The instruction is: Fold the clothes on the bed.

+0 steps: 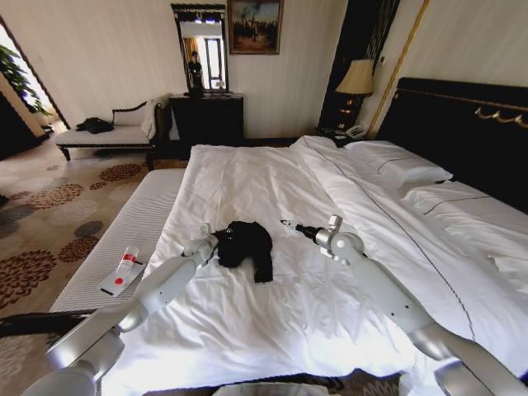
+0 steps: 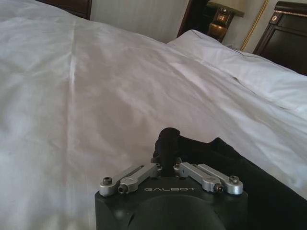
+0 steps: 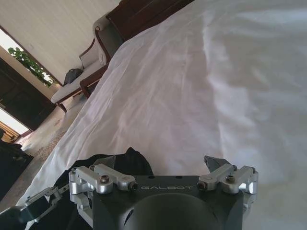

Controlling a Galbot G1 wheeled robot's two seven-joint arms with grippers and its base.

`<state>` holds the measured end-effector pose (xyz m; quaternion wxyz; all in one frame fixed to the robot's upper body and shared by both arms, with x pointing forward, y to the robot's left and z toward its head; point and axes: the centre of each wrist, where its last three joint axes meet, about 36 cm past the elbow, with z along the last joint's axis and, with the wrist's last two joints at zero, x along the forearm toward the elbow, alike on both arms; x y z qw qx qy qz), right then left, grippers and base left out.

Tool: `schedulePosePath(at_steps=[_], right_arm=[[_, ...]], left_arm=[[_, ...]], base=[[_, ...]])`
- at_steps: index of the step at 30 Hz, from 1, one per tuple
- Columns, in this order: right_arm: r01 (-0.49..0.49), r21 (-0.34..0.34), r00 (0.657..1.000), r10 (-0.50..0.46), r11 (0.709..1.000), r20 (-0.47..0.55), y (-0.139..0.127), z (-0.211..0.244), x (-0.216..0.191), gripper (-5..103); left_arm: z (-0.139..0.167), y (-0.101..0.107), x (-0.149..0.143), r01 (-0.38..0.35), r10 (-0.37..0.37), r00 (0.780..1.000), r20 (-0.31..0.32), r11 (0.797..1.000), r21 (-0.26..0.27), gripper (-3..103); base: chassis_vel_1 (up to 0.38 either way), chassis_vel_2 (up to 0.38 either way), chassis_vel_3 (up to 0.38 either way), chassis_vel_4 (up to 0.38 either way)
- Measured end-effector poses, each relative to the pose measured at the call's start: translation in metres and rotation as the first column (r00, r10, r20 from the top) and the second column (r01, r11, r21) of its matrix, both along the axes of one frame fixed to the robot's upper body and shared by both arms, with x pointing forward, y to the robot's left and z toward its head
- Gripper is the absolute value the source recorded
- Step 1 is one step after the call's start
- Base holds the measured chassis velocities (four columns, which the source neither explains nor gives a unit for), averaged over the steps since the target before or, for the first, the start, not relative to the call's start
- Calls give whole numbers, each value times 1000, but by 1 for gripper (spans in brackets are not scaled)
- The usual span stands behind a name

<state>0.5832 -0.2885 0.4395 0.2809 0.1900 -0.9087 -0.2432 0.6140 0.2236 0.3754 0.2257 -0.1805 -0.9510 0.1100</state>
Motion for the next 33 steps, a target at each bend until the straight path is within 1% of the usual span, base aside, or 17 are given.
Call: schedulePosePath(at_steps=[4, 6, 7, 9, 10, 11, 12, 13, 15, 18, 19, 23, 24, 25, 27, 29, 33], right_arm=[[-10, 20, 1000, 11, 1000, -13, 11, -11, 11, 100], [-21, 45, 999, 22, 999, -24, 25, -18, 19, 100], [-30, 65, 999, 32, 997, -30, 39, -22, 24, 100], [-34, 73, 999, 37, 997, -33, 45, -24, 27, 100], [-40, 85, 998, 43, 996, -37, 54, -26, 30, 100], [-45, 96, 998, 49, 994, -40, 62, -27, 34, 103], [-53, 116, 997, 59, 992, -47, 77, -31, 40, 100], [-53, 116, 997, 59, 992, -47, 77, -31, 40, 100], [-57, 126, 996, 65, 990, -59, 91, -38, 49, 99], [-55, 124, 996, 64, 991, -67, 94, -44, 53, 99], [-51, 117, 996, 59, 992, -71, 94, -49, 55, 91], [-39, 105, 997, 46, 994, -68, 91, -55, 57, 87], [-28, 101, 998, 35, 994, -61, 87, -57, 58, 84], [-21, 101, 998, 27, 995, -57, 85, -57, 59, 87], [-18, 101, 998, 23, 995, -56, 83, -57, 59, 87], [-13, 89, 999, 18, 996, -52, 81, -59, 58, 92], [-5, 66, 999, 7, 998, -44, 76, -63, 57, 90]], left_arm=[[0, 1, -1, 2, -2, 1000, 0, 1000, 5, 3], [0, 2, -3, 3, -3, 1000, 0, 1000, 6, 3], [1, 1, -4, 4, -4, 1000, 0, 1000, 4, 3], [1, 1, -4, 5, -5, 1000, 0, 1000, 4, 3], [2, 0, -5, 6, -6, 1000, 0, 1000, 3, 3], [2, 0, -5, 6, -6, 1000, 0, 1000, 2, 3], [4, -1, -4, 7, -7, 1000, 1, 1000, -1, 3], [4, -1, -4, 7, -7, 1000, 1, 1000, -1, 3], [6, -1, -5, 8, -8, 1000, 1, 1000, -5, 3], [7, -2, -5, 11, -11, 1000, 1, 1000, -4, 3], [9, -2, -4, 15, -15, 1000, 2, 1000, -4, 3], [10, -3, -3, 16, -16, 1000, 3, 1000, -5, 3], [10, -2, -3, 15, -15, 1000, 2, 1000, -5, 3], [9, -3, -3, 16, -16, 1000, 1, 1000, -5, 3], [9, -3, -3, 16, -16, 1000, 0, 1000, -6, 3], [6, -3, -5, 18, -18, 1000, -6, 1000, -7, 3], [4, -4, -5, 19, -19, 1000, -7, 1000, -8, 3]], base=[[0, 0, 0, 0], [0, 0, 0, 0], [0, 0, 0, 0], [0, 0, 0, 0], [0, 0, 0, 0], [0, 0, 0, 0], [0, 0, 0, 0], [0, 0, 0, 0], [0, 0, 0, 0], [0, 0, 0, 0], [0, 0, 0, 0], [0, 0, 0, 0], [0, 0, 0, 0], [0, 0, 0, 0], [0, 0, 0, 0], [0, 0, 0, 0], [0, 0, 0, 0]])
